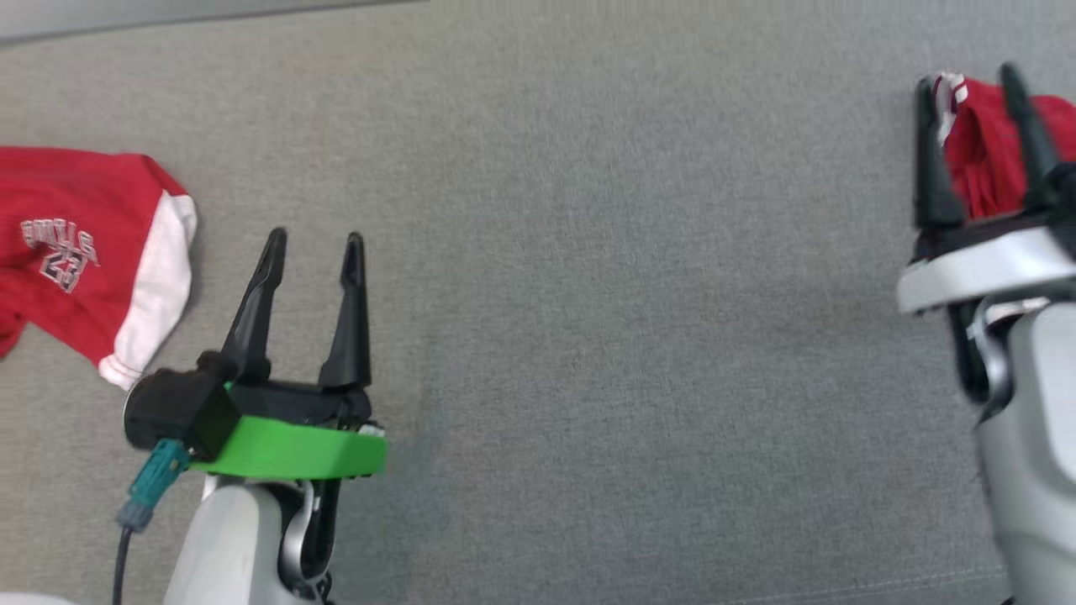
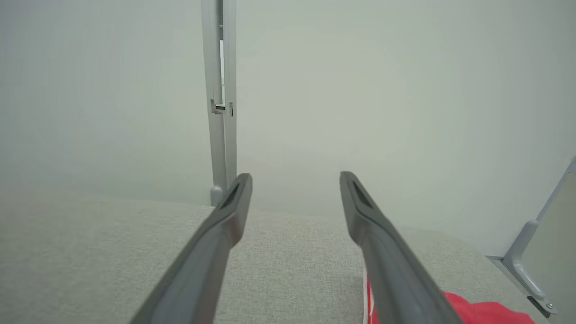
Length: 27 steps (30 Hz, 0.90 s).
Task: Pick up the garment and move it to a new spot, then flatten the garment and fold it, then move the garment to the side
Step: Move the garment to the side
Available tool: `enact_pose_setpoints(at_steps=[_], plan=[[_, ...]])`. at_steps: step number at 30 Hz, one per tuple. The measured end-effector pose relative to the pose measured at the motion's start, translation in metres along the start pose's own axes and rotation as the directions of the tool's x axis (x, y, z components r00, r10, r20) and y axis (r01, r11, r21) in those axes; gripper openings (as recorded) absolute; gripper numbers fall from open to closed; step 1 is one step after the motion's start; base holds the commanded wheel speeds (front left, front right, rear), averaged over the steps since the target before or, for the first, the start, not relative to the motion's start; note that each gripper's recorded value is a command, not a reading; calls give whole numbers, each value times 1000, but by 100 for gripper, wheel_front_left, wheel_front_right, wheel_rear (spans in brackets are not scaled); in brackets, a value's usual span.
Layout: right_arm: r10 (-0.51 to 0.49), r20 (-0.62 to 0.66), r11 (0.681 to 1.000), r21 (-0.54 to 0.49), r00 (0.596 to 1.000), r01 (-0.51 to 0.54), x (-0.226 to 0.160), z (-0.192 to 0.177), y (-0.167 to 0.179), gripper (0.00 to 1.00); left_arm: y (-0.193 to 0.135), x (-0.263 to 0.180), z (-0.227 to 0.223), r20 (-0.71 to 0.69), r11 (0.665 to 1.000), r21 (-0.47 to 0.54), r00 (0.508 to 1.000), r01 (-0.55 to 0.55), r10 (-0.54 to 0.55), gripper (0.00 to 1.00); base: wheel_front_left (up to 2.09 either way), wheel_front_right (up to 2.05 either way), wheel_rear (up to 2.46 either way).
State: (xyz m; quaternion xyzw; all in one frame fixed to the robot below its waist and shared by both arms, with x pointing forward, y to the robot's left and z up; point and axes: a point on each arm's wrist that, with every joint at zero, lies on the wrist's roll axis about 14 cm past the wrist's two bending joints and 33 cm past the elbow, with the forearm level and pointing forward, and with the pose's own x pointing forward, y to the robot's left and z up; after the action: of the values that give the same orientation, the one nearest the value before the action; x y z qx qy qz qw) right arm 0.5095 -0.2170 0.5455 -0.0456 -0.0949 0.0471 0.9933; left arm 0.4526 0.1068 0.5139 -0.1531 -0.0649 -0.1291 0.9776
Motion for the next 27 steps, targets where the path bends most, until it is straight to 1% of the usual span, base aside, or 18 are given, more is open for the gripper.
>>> enact_pose_setpoints(at_steps=[2, 5, 8, 12, 16, 27], plan=[[7, 34, 997, 78, 999, -10, -11, 10, 21, 100, 9, -11, 10, 17, 999, 7, 999, -36, 36, 100, 0, 0, 0], [13, 42, 987, 161, 999, -20, -32, 14, 46, 100, 14, -24, 20, 31, 998, 8, 998, -63, 63, 100, 0, 0, 0], [25, 29, 978, 206, 999, -30, -51, 13, 64, 100, 15, -35, 26, 38, 997, 12, 996, -79, 78, 100, 0, 0, 0], [57, 13, 970, 235, 998, -59, -64, 10, 82, 100, 19, -43, 34, 56, 995, 10, 994, -96, 95, 100, 0, 0, 0], [68, 8, 968, 241, 998, -68, -68, 9, 87, 100, 18, -45, 34, 53, 995, 5, 994, -98, 98, 100, 0, 0, 0], [52, 20, 971, 232, 998, -55, -69, 14, 81, 100, 15, -45, 30, 43, 996, -1, 995, -89, 89, 100, 0, 0, 0]])
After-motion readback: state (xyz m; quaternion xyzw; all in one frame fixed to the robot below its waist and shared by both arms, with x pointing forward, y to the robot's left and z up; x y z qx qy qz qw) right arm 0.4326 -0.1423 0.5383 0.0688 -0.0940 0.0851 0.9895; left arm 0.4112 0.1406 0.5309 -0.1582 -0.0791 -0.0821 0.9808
